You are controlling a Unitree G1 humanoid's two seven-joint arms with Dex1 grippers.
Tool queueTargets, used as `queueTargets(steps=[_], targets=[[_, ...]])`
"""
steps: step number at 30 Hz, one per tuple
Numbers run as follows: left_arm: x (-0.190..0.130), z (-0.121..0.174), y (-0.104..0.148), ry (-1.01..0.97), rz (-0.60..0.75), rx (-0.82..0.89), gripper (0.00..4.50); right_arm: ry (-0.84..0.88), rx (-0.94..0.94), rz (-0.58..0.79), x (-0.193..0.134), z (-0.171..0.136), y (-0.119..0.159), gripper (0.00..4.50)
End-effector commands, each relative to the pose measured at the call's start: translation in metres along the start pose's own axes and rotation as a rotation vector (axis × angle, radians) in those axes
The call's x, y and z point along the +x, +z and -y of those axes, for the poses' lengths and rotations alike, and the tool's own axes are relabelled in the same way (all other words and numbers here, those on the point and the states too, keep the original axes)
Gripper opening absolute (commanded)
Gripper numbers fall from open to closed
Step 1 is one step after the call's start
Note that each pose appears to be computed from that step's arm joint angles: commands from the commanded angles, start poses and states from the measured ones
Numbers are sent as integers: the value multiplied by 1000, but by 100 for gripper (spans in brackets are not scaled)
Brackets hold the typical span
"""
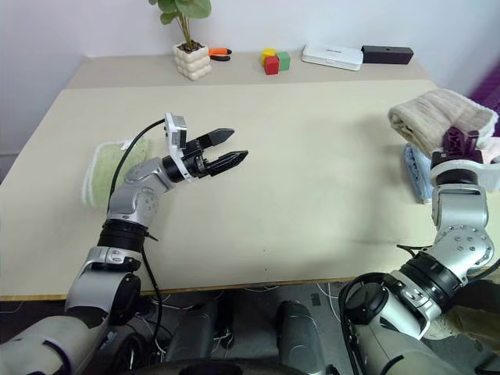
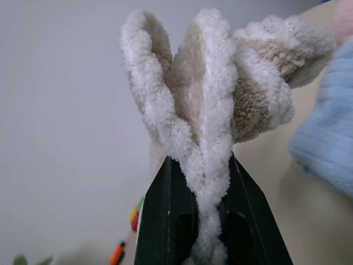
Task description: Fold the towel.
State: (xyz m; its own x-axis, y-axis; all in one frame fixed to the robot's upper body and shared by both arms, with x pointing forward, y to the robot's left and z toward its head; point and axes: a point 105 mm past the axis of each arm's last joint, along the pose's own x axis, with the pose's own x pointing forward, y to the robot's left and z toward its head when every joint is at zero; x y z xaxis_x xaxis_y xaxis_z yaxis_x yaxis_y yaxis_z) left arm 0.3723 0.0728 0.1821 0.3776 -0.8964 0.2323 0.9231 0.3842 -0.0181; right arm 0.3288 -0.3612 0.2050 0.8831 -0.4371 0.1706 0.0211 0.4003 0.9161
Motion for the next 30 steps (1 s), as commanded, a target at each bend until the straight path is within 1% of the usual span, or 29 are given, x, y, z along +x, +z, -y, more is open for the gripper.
queueTargets(steps=[1,11,16,26,30], targets=[[7,6,21,-49,34,53,450,-26,41,84,1,6,13,3],[3,9,19,-35,26,32,450,-75,61,130,16,20,12,3],[2,10,19,-28,24,30,450,-84,68,183,24,25,22,3],[-1,11,18,-13,17,20,450,-106,58,199,24,36,22,3],[0,11,17,-11,14,21,450,-144,30,173,20,45,13,3]])
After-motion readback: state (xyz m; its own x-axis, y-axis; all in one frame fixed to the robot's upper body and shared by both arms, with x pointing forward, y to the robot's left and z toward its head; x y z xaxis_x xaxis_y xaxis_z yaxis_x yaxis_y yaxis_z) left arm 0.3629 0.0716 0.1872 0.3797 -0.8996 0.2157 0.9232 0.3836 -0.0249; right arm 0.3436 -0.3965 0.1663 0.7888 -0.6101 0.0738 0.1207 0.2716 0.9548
